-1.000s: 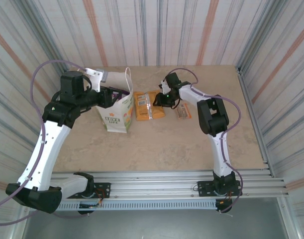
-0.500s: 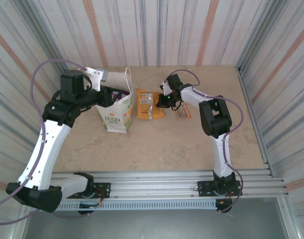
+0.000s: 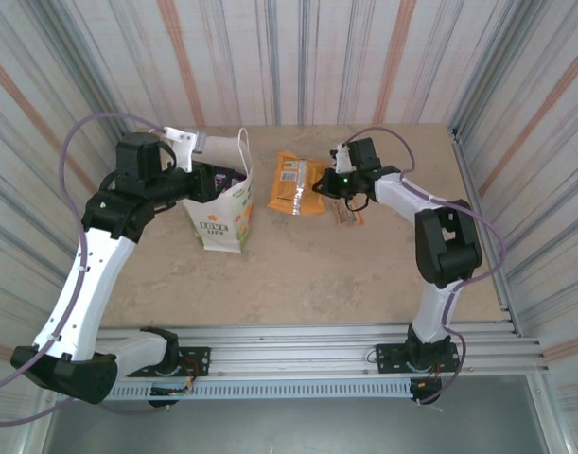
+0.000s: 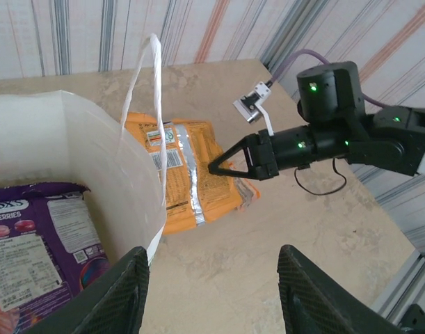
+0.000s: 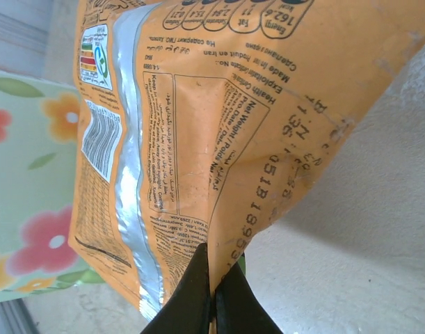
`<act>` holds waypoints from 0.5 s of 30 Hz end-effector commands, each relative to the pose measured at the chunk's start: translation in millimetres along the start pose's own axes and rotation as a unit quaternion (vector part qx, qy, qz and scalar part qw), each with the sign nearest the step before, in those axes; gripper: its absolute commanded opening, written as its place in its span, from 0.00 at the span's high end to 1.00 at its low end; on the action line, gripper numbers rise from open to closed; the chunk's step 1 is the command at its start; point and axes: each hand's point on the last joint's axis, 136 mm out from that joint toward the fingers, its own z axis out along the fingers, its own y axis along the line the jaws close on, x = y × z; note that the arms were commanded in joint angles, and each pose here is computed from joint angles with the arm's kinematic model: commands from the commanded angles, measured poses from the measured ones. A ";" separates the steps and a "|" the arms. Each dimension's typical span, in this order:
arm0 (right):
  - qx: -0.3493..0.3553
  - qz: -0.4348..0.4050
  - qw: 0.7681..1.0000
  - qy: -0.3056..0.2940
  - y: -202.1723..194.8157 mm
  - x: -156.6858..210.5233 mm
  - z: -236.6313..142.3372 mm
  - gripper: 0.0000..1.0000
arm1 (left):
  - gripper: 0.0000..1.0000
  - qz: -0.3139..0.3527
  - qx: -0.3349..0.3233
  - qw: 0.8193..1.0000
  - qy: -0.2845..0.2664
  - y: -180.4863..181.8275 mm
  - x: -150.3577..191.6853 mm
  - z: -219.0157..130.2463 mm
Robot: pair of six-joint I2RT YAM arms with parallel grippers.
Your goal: Place the snacks into the paper bag
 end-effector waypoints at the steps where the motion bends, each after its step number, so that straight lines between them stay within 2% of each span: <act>1: -0.030 0.001 0.999 -0.021 20.7 -2.6 -22.1 1.00 | 0.47 -0.019 0.001 1.000 -0.007 -1.9 1.1 -0.5; 15: -0.095 0.009 0.989 -0.112 54.9 9.3 -103.4 1.00 | 0.47 -0.042 0.047 0.998 -0.002 -24.5 7.0 13.4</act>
